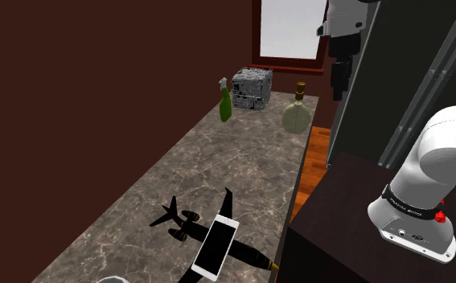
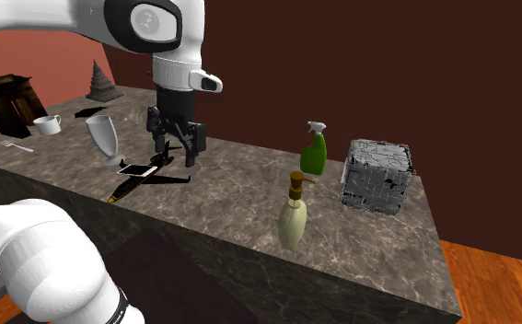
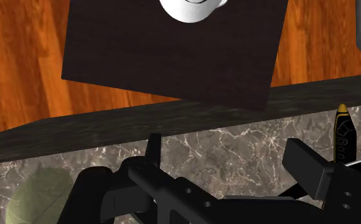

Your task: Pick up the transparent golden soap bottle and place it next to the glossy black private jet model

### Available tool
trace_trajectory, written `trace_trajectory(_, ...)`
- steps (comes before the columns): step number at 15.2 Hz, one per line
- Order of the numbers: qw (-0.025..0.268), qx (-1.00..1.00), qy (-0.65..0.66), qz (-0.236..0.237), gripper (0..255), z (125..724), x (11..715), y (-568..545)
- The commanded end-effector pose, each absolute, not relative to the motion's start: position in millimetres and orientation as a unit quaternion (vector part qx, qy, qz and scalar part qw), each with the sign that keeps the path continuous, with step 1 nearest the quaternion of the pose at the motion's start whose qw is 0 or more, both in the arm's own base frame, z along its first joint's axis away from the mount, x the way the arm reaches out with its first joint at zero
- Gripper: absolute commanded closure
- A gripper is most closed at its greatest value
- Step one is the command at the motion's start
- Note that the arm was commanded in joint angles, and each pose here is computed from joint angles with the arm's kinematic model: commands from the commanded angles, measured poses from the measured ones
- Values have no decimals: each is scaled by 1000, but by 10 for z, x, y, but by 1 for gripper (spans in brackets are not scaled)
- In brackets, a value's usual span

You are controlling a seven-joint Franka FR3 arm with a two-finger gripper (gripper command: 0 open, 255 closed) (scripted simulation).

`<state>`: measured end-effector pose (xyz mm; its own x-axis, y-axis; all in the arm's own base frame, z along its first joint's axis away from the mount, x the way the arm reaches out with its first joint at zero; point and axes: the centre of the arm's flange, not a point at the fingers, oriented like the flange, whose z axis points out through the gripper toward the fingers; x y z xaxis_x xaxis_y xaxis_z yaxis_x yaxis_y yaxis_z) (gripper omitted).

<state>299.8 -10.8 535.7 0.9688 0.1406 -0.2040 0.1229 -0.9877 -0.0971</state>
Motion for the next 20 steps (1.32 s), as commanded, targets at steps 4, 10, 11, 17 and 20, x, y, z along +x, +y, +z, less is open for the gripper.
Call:
trace_trajectory(4, 47, -993, -84, 75, 0, 5189, 3078, -431)
trace_trajectory(10, 56, -991, -118, 13, 0, 4853, 3297, -1060)
trace_trajectory(11, 58, -991, -124, 3, 0, 4798, 3342, -1162)
trace_trajectory(17, 67, -983, -158, -59, 0, 4477, 3654, -1759)
trace_trajectory(20, 71, -978, -175, -90, 0, 4325, 3838, -2046)
